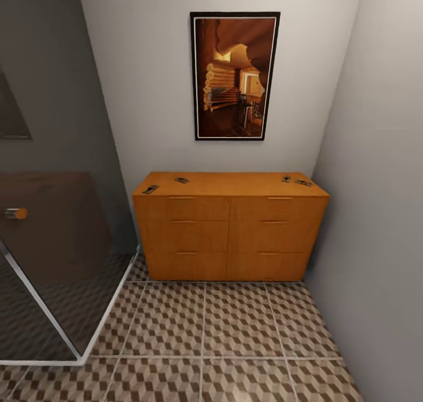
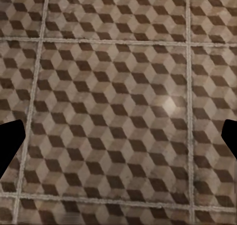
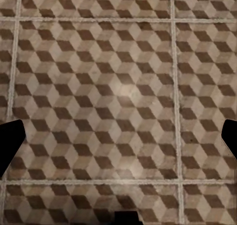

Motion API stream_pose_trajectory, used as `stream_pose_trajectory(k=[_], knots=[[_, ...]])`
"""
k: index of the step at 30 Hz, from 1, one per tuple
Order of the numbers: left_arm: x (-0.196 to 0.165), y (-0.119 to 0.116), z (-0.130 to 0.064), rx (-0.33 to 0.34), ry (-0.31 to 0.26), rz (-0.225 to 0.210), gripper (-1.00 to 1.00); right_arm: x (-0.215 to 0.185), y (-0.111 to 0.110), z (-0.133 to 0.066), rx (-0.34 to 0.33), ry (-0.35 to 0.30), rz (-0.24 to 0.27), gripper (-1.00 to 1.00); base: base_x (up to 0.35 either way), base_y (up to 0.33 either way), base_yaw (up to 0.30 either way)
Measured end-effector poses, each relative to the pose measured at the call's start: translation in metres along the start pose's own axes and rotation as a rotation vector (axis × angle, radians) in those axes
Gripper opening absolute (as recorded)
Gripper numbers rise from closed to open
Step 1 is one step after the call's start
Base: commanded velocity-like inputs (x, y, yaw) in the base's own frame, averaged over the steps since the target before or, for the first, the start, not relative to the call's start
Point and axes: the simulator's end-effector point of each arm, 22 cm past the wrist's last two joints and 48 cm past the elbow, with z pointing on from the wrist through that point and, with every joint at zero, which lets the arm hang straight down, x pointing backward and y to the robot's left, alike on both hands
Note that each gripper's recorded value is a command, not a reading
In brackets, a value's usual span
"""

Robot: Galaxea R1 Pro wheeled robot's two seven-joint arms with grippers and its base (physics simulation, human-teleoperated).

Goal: Take the four mousetraps from the cabinet in the bathroom and place them on the bathroom floor. Make sure all four end up on the same floor surface, and ensure that at least two of them are either under or directly next to the same bathroom sink.

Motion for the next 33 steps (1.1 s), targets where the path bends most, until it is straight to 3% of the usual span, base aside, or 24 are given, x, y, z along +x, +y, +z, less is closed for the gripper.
stream_pose_trajectory(k=[15,21,27,29,33], knots=[[0.000,0.001,0.000,-0.001,-0.002,0.000,1.00,-0.003,0.001,0.000,-0.005,-0.005,-0.009,1.00,0.000,-0.069,0.070],[0.000,0.001,0.000,-0.005,0.000,-0.004,1.00,-0.022,0.001,0.005,-0.005,-0.034,-0.010,1.00,0.000,-0.003,0.003],[-0.005,0.001,0.001,-0.012,0.001,-0.009,1.00,-0.097,0.001,0.018,-0.005,-0.141,-0.017,1.00,0.000,0.000,0.000],[-0.033,0.009,0.009,-0.056,0.020,-0.006,1.00,-0.175,0.002,0.028,-0.005,-0.206,-0.034,1.00,0.000,0.000,0.000],[-0.079,0.020,0.022,-0.100,0.050,0.001,1.00,-0.229,0.003,0.033,-0.003,-0.203,-0.049,1.00,0.000,0.000,0.000]])
